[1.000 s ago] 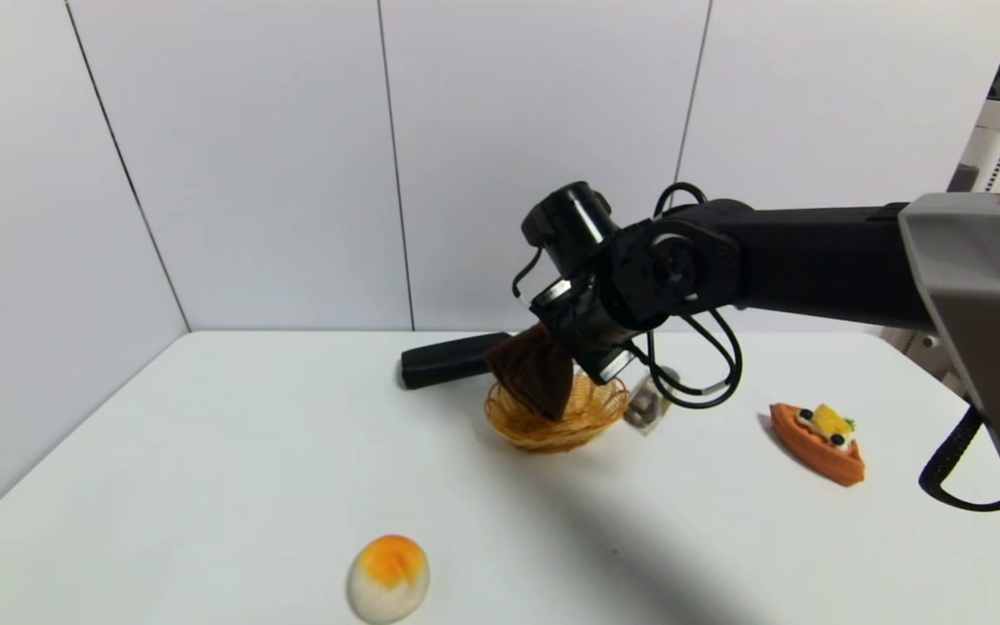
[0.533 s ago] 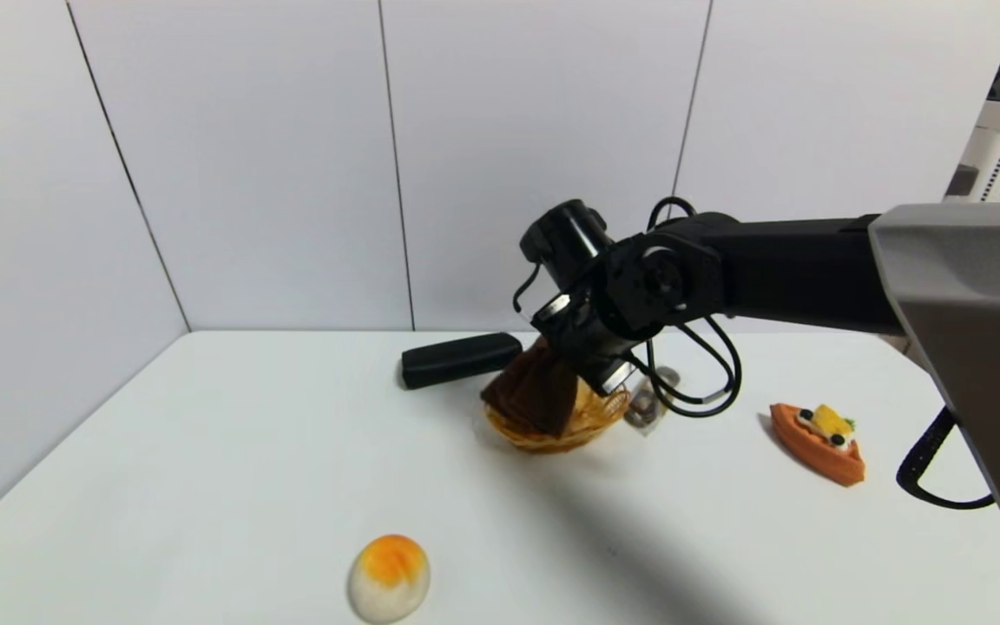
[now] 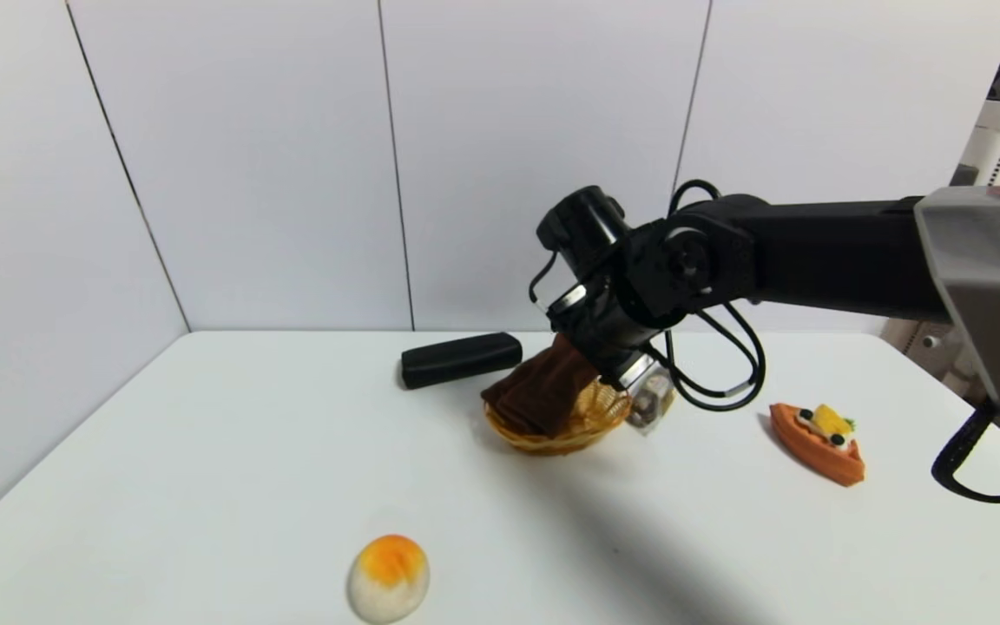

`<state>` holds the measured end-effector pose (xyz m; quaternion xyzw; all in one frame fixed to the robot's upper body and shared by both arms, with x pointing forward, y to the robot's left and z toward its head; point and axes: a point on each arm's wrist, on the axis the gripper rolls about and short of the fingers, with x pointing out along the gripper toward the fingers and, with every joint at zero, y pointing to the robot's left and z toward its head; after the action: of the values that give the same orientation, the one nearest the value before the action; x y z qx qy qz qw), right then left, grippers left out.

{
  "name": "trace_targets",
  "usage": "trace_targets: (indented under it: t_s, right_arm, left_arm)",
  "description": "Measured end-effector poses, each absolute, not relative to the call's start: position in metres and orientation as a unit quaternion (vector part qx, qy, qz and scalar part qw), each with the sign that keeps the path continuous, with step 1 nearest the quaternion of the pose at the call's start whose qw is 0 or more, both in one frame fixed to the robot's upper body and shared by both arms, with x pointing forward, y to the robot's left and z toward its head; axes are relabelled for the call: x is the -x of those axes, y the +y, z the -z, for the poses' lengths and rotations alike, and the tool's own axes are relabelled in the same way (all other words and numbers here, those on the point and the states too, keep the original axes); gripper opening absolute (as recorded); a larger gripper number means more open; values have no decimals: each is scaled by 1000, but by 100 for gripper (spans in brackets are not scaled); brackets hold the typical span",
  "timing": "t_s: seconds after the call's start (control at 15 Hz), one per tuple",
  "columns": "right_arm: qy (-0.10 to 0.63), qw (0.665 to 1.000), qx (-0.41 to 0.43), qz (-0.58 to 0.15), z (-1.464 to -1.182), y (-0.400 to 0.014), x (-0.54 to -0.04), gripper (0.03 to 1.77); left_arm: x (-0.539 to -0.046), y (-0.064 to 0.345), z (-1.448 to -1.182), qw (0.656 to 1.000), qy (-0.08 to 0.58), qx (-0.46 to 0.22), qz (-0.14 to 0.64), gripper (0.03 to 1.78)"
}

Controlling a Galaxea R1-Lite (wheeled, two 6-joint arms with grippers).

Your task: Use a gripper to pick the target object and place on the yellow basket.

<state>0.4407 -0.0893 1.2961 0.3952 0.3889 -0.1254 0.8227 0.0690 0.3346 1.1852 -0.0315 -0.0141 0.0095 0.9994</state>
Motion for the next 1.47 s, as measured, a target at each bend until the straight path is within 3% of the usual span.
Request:
trace_targets:
  t_s: [0.27, 0.6, 0.87, 1.0, 1.13, 1.47]
  right_arm:
    - [378, 840, -380, 89, -1336, -100, -418, 147]
    - [283, 916, -272, -81, -1431, -127, -360, 159]
    - [200, 939, -158, -229, -1482, -183, -309, 164]
    - [166, 940, -85, -285, -1482, -220, -286, 165]
    - [143, 936, -17, -322, -1463, -254, -257, 167]
    - [138, 950, 41, -276, -1372, -309, -173, 169]
  left_arm:
    - [-69, 335, -1185, 999, -14, 31, -10, 169]
    - [-69, 335, -1185, 999, -14, 31, -10, 169]
    - [-69, 335, -1185, 999, -14, 31, -10, 169]
    - [-69, 335, -1185, 999, -14, 31, -10, 169]
    - [-69, 335, -1185, 999, -14, 31, -9, 169]
    - [-69, 335, -1185, 999, -14, 31, -10, 169]
